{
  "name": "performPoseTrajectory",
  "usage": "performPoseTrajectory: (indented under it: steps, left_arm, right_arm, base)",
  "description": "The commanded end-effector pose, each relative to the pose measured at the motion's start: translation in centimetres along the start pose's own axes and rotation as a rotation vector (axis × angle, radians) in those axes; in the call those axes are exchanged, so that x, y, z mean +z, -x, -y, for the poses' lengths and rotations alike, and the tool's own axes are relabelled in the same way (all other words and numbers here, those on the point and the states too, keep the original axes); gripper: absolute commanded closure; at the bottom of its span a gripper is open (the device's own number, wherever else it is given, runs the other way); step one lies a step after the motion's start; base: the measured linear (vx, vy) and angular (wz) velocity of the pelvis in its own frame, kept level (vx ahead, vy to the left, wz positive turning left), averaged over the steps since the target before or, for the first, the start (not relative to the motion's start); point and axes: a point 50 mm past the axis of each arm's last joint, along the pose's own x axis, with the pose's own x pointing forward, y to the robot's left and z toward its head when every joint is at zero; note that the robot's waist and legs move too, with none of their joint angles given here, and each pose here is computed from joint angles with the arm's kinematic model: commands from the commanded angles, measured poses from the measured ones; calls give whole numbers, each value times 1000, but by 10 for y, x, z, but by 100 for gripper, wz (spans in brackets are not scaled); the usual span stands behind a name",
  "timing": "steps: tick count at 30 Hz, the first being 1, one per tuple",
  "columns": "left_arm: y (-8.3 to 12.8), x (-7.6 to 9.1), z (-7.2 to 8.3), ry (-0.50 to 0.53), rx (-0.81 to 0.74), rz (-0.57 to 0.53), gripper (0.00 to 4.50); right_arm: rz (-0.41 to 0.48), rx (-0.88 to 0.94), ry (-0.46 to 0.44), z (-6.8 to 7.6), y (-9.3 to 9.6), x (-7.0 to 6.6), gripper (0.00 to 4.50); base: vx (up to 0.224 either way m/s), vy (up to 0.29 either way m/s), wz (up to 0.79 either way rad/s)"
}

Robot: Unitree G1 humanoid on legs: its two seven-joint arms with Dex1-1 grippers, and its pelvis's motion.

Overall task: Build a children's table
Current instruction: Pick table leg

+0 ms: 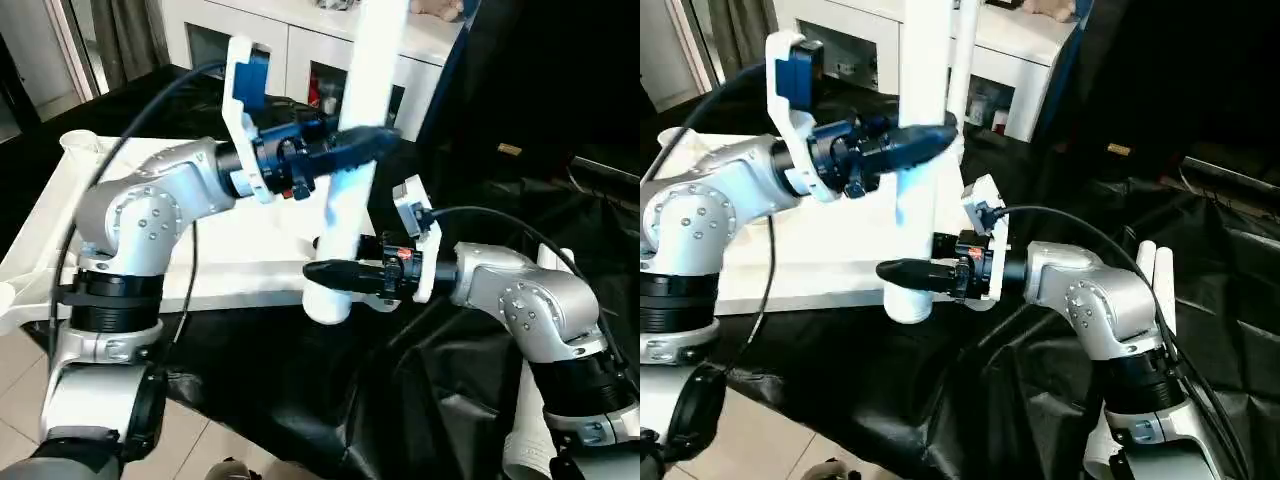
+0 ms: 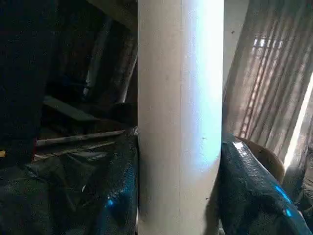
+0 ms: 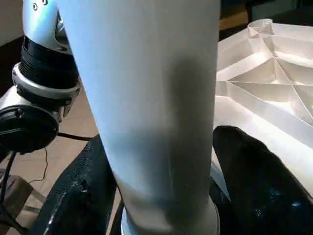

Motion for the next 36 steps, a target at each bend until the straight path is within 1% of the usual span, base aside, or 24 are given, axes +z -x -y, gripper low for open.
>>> performPoseTrajectory:
  steps: [1, 4, 9, 11, 13, 19, 21, 22, 23, 24, 26, 30, 31, 33, 34, 36]
  left_arm:
    - [-7, 0, 5, 8, -54, -11, 271]
    - [-7, 0, 4, 11, -58, -16, 271]
    - [-7, 1, 4, 13, -60, -15, 271]
    - [-6, 2, 4, 12, -59, -10, 271]
    - [-7, 3, 4, 10, -57, -4, 271]
    - [-7, 5, 4, 6, -60, -2, 271]
    - [-7, 5, 4, 7, -61, 2, 271]
    - [-7, 5, 4, 6, -61, 3, 271]
    - [-7, 5, 4, 6, -62, 3, 271]
    - [-8, 6, 4, 7, -62, 7, 271]
    - [-8, 6, 4, 7, -62, 9, 271]
    - [-8, 6, 3, -2, -41, 8, 271]
    - [-8, 6, 2, -6, -31, 6, 236]
    - [-8, 5, 2, 21, -38, 16, 201]
    - [-7, 6, 2, 46, -49, 30, 201]
    - [-7, 6, 3, 45, -50, 39, 192]
  right_arm:
    - [7, 16, 46, -2, 2, 9, 142]
    - [3, 26, 58, -2, 1, 10, 142]
    - [-20, 37, 69, -3, 1, 7, 142]
    - [-32, 39, 70, -3, 1, 5, 169]
    - [-40, 40, 72, -3, 1, 3, 175]
    - [-44, 42, 73, -3, 0, 2, 175]
    - [-45, 42, 71, -3, 0, 2, 206]
    - [-44, 43, 70, -3, 0, 2, 206]
    - [-44, 43, 69, -3, 0, 2, 225]
    - [-42, 48, 66, -3, 0, 2, 225]
    - [-37, 58, 61, -4, 0, 2, 244]
    - [-29, 53, 63, -4, 0, 2, 254]
    - [-26, 51, 64, -3, 0, 2, 255]
    - [-8, 43, 64, -3, 0, 3, 256]
    - [6, 36, 67, -2, 0, 4, 257]
    - [21, 28, 68, -2, 0, 5, 257]
  base:
    - [0, 0, 0]
    - [0, 0, 0]
    - [0, 0, 0]
    - [0, 0, 0]
    - [0, 0, 0]
    - [0, 0, 0]
    - [0, 0, 0]
    - [0, 0, 0]
    - [0, 0, 0]
    - [0, 0, 0]
    - [0, 0, 0]
    - [0, 0, 0]
    - [0, 0, 0]
    - [0, 0, 0]
    - [0, 0, 0]
    - [0, 0, 0]
